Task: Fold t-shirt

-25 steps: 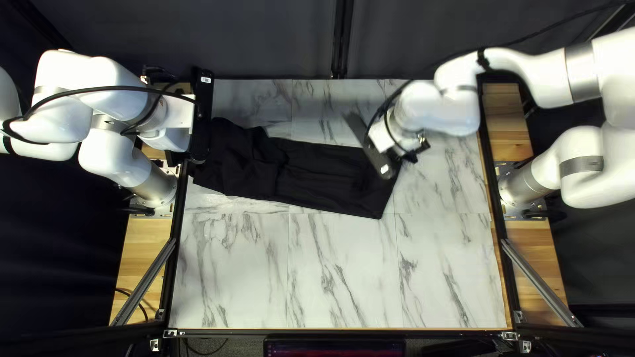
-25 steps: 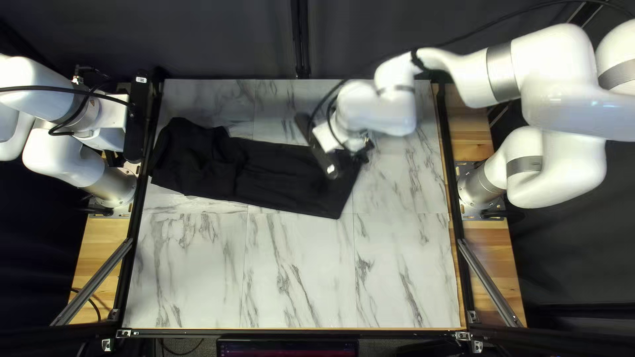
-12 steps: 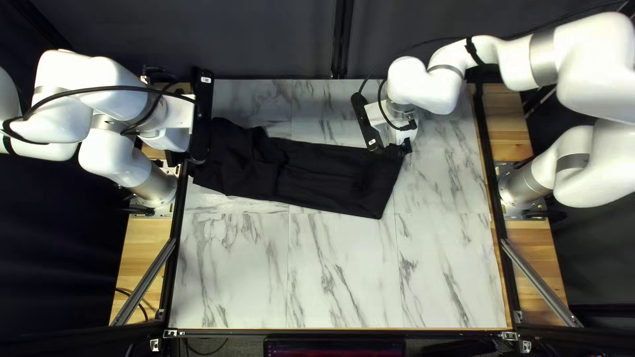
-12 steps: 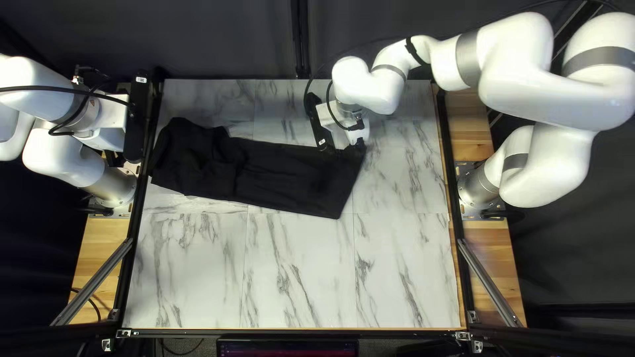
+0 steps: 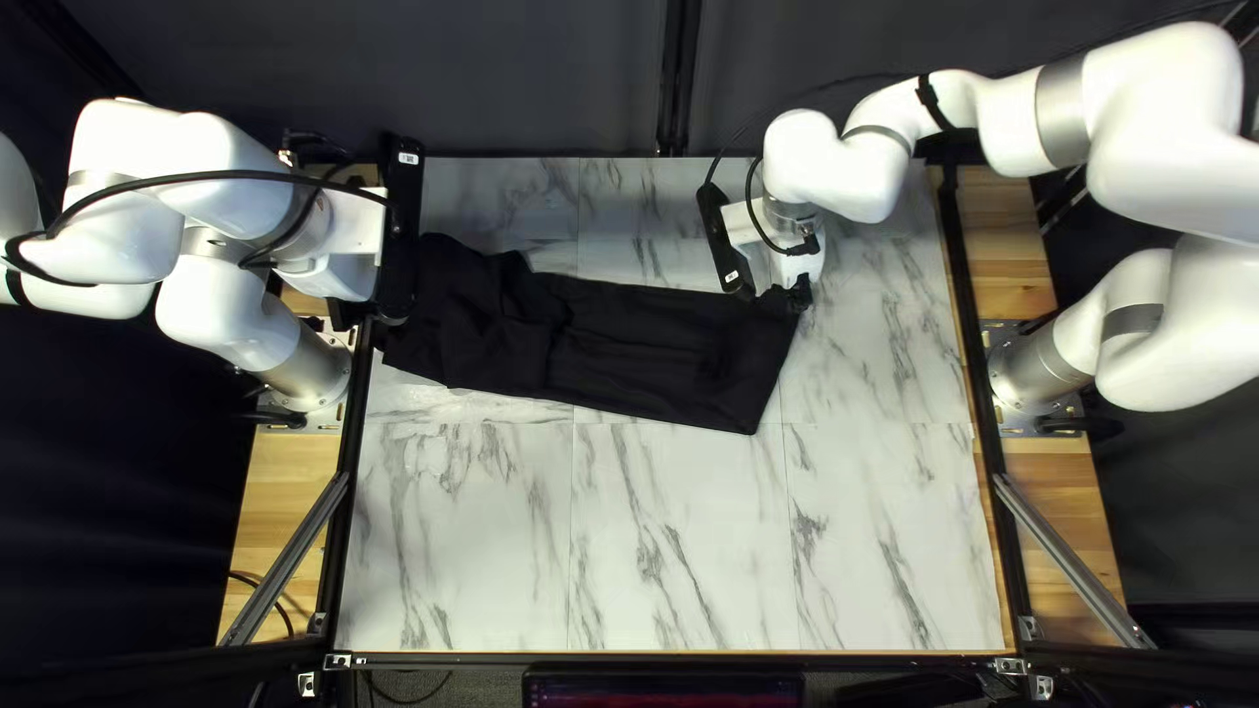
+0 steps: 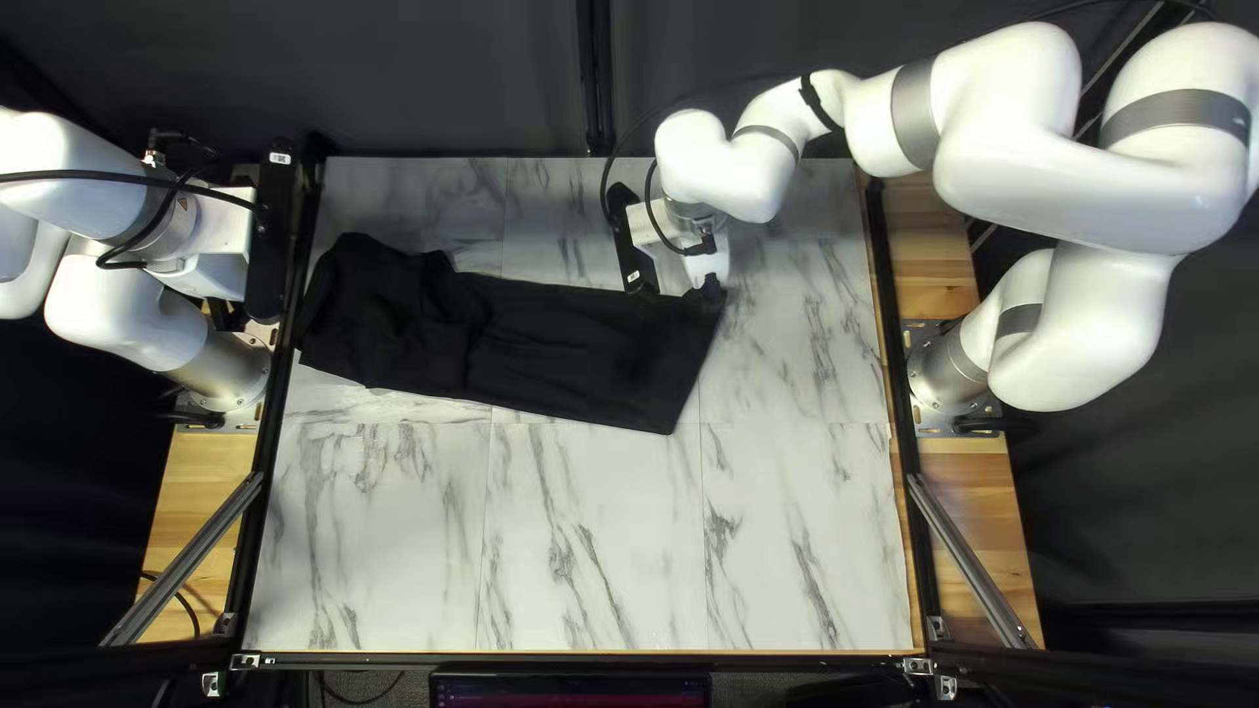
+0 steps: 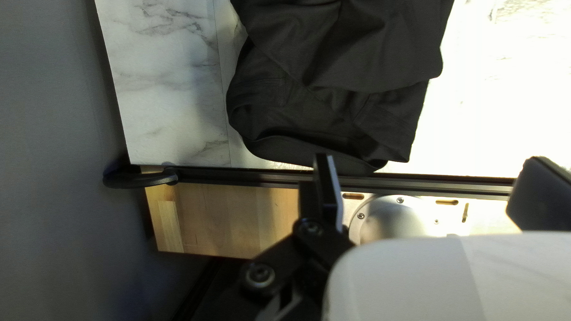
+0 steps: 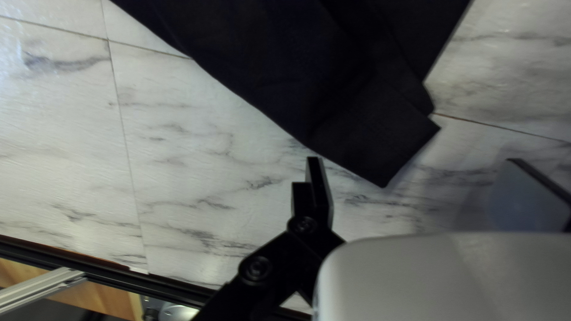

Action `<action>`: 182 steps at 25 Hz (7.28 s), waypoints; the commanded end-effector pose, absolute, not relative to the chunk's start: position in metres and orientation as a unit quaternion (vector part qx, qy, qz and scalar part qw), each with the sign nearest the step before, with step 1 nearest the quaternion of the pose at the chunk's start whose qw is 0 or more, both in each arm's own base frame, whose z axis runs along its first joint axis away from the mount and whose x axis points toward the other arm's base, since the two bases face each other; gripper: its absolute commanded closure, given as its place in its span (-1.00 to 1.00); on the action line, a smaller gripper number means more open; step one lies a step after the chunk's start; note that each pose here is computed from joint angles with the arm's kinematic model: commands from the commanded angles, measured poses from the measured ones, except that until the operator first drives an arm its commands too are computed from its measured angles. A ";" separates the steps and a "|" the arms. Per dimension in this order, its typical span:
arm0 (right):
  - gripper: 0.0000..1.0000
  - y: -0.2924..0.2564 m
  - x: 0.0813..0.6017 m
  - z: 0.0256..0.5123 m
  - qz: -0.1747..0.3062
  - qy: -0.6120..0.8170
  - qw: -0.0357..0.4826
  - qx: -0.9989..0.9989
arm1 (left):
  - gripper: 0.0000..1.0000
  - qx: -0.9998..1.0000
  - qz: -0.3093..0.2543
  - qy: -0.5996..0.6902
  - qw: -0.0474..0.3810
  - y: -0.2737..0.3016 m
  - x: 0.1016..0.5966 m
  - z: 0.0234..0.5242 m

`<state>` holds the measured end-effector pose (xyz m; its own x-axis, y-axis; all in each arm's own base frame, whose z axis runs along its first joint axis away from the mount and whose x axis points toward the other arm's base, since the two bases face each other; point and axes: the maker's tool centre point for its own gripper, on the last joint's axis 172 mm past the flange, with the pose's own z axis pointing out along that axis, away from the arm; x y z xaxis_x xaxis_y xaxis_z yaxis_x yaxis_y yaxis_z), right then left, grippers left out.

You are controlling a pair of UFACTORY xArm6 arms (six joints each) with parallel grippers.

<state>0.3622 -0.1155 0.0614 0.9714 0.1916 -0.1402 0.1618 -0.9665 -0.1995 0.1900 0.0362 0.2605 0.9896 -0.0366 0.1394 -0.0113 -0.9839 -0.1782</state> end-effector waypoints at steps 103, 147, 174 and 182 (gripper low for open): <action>-1.00 -0.077 0.501 0.050 -0.042 -0.277 0.024 -0.960 | -1.00 -0.993 -0.071 0.012 0.089 0.036 0.190 0.260; -1.00 0.048 0.509 0.087 0.002 -0.028 -0.048 -0.998 | -1.00 -0.993 -0.071 0.012 0.089 0.036 0.190 0.260; -1.00 0.049 0.529 0.057 0.021 0.220 -0.101 -0.970 | -1.00 -0.993 -0.071 0.012 0.089 0.036 0.190 0.260; -1.00 0.034 0.515 0.040 0.026 0.302 -0.123 -0.945 | -1.00 -0.993 -0.071 0.012 0.089 0.036 0.190 0.260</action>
<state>0.5220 0.0395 0.0428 0.8369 -0.5470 0.0191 -0.5344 -0.8091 0.2445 0.1900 0.0362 0.2605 0.9896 -0.0366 0.1394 -0.0113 -0.9839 -0.1782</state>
